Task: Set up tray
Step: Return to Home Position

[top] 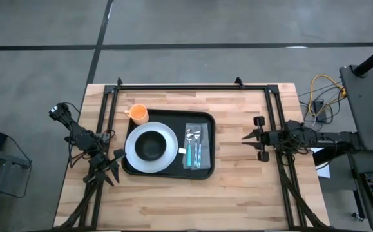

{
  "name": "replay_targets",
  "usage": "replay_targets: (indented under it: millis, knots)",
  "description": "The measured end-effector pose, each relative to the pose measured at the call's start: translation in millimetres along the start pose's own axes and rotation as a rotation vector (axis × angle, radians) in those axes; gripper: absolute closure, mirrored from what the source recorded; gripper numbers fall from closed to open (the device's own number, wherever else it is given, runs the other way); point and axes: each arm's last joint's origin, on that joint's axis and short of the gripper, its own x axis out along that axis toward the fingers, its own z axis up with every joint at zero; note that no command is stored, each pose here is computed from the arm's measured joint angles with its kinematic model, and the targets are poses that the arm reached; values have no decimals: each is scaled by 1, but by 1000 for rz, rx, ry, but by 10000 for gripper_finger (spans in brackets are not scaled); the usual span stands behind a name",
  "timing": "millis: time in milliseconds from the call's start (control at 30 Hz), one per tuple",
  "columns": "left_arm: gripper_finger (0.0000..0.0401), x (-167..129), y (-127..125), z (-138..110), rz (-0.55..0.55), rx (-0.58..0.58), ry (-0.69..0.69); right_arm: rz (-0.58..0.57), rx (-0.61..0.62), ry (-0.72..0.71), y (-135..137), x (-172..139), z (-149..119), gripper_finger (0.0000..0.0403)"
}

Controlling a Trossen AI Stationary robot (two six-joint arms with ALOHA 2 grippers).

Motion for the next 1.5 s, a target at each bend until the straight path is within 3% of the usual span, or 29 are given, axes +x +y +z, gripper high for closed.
replay_targets:
  millis: [167, 533, 1500]
  knots:
    - [316, 0, 0, 0, 0, 0, 0, 16, -25, 48, 2, 0, -5, 339]
    - [316, 0, 0, 0, 0, 0, 0, 50, 44, 198, 6, 0, -18, 339]
    - [316, 0, 0, 0, 0, 0, 0, 55, 48, 219, 6, 1, -20, 339]
